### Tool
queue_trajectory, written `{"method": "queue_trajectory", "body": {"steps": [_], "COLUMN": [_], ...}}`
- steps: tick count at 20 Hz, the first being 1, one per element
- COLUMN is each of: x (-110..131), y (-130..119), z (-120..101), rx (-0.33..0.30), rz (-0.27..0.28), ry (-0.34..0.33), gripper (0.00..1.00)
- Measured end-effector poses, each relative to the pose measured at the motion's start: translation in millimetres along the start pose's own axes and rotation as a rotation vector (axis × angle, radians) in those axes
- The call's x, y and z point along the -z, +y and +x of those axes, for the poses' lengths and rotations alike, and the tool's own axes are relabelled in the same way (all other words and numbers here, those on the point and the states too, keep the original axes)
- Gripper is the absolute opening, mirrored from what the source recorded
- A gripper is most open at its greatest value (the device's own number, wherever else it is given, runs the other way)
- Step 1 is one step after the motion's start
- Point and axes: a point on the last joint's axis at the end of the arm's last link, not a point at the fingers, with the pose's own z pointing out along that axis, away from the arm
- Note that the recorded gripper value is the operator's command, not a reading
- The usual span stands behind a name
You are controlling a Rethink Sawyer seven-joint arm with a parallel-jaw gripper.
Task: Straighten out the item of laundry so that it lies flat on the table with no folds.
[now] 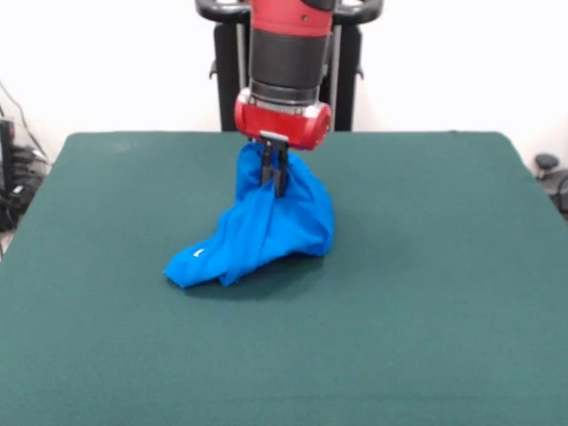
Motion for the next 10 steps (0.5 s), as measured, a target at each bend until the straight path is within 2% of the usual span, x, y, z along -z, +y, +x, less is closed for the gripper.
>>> {"method": "queue_trajectory", "body": {"steps": [10], "x": [36], "y": [14], "z": [-33], "rx": [-0.006], "rz": [-0.045], "ry": [-0.084], "gripper": [0.0]}}
